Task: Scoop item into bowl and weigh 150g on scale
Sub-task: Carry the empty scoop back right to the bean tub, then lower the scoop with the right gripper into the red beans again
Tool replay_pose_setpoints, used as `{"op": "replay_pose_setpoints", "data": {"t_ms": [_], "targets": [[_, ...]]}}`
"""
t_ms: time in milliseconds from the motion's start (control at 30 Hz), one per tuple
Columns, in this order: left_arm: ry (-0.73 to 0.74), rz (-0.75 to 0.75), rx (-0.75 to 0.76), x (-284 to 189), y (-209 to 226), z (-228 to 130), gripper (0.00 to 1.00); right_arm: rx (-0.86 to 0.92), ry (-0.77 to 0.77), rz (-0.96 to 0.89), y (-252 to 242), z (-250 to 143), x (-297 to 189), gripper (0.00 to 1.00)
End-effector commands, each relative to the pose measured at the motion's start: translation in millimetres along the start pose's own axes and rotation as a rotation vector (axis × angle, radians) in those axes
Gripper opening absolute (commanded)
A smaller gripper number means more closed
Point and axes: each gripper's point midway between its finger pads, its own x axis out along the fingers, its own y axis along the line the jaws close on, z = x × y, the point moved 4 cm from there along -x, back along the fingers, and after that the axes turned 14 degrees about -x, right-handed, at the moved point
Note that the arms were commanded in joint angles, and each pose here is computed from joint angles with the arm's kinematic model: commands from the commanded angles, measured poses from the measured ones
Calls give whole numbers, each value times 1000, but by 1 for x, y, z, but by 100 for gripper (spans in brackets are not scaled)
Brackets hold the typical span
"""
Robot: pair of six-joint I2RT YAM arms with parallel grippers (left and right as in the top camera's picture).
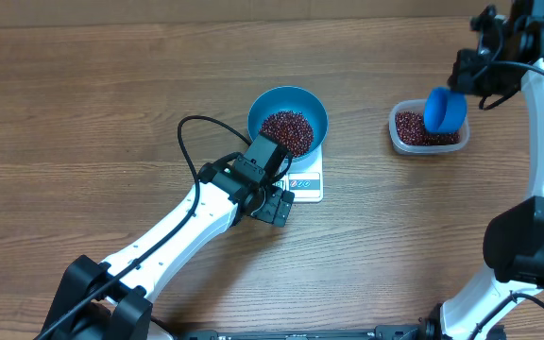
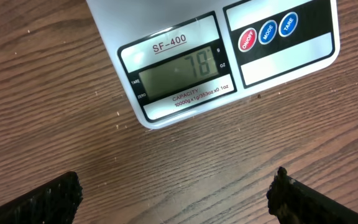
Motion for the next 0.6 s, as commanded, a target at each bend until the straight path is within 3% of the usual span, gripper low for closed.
{"op": "replay_pose_setpoints", "data": {"t_ms": [0,133,567], "targets": [[-9,5,26,-1,-1,-1,100,-70,54,-37,-1,-9,17,4],[-9,5,26,-1,-1,-1,100,-94,72,-111,-8,-11,26,4],[-9,5,26,-1,-1,-1,99,-110,49,-33,2,-12,43,4]]}}
